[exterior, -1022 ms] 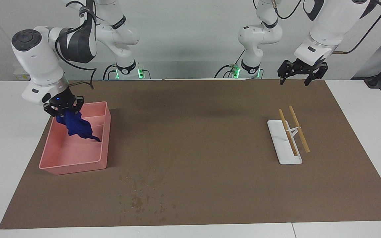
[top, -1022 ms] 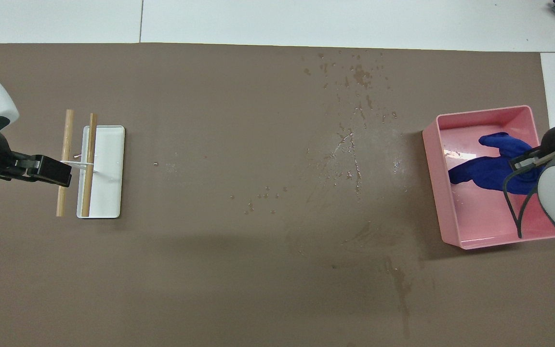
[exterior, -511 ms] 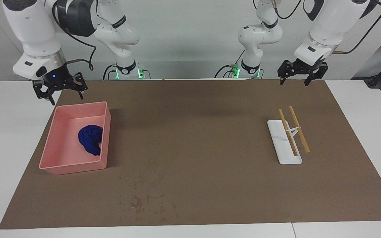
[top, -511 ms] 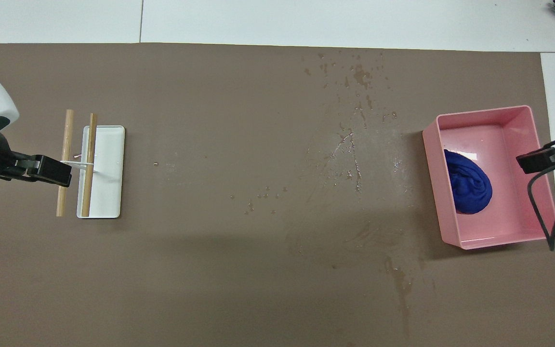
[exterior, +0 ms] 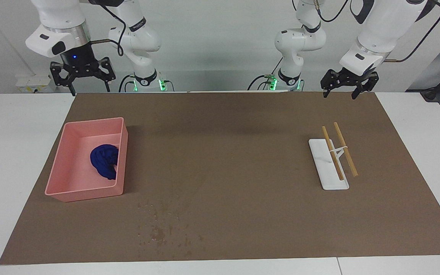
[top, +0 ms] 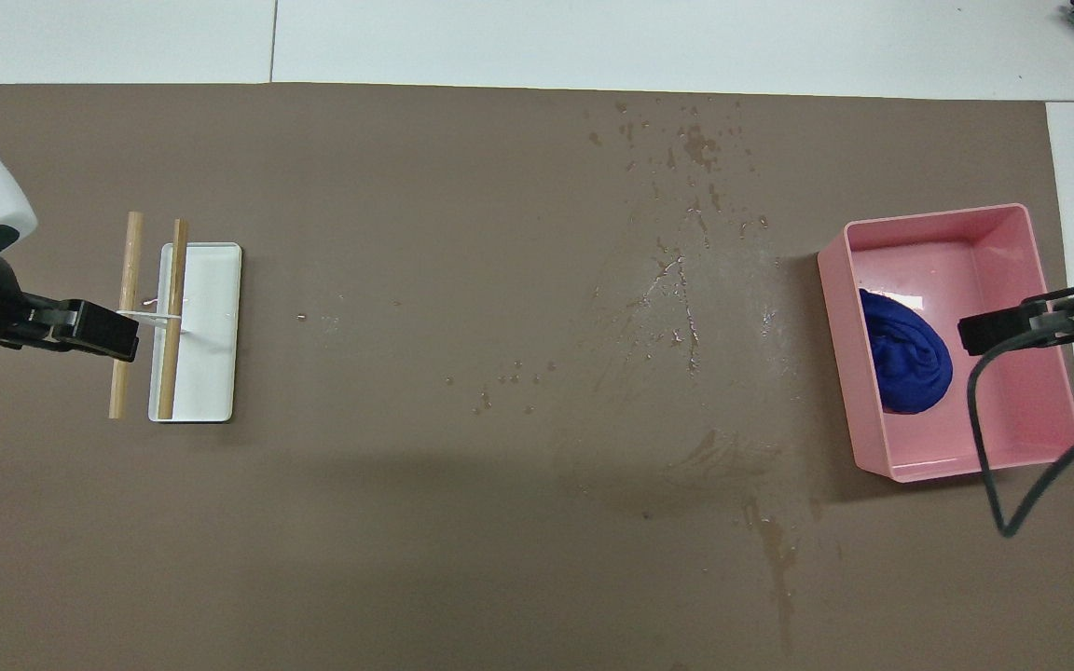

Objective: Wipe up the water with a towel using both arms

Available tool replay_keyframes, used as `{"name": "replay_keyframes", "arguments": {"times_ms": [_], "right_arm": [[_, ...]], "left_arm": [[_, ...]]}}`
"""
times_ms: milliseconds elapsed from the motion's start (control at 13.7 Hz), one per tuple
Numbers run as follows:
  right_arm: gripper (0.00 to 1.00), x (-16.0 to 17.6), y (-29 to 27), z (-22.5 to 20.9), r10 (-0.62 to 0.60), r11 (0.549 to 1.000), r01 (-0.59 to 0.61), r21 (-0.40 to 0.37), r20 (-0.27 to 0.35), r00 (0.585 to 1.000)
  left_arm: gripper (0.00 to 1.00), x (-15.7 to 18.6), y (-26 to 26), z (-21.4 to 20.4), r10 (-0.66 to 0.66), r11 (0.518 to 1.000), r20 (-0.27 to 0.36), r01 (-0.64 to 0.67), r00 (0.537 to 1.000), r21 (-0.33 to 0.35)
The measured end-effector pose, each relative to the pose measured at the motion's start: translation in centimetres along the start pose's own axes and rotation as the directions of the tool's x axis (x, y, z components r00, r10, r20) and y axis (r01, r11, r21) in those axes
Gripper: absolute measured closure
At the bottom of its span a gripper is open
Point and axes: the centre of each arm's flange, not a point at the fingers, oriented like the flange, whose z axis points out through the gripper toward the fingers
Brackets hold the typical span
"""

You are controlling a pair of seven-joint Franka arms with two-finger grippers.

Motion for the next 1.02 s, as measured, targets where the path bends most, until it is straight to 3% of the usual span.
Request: {"name": "replay_keyframes", "arguments": {"times_ms": [219,438,1022], "right_arm": [[0.00,0.5,-1.9,0.0,0.004,1.000,-0.004,0.013,0.062,0.998],[0.00,3.1,-1.2,-0.5,0.008,1.000,-0.010,0.023,0.091,0.996],[0.00,4.7,-1.2,-0.7,0.055,0.998,-0.056,0.036,0.047,0.997]], "left_arm": [[0.00,0.0,0.0,0.0,0.000,1.000,0.000,0.000,1.000,0.000],[0.00,0.0,0.0,0.0,0.000,1.000,0.000,0.000,1.000,0.000],[0.00,0.0,0.0,0.0,0.000,1.000,0.000,0.000,1.000,0.000]]}}
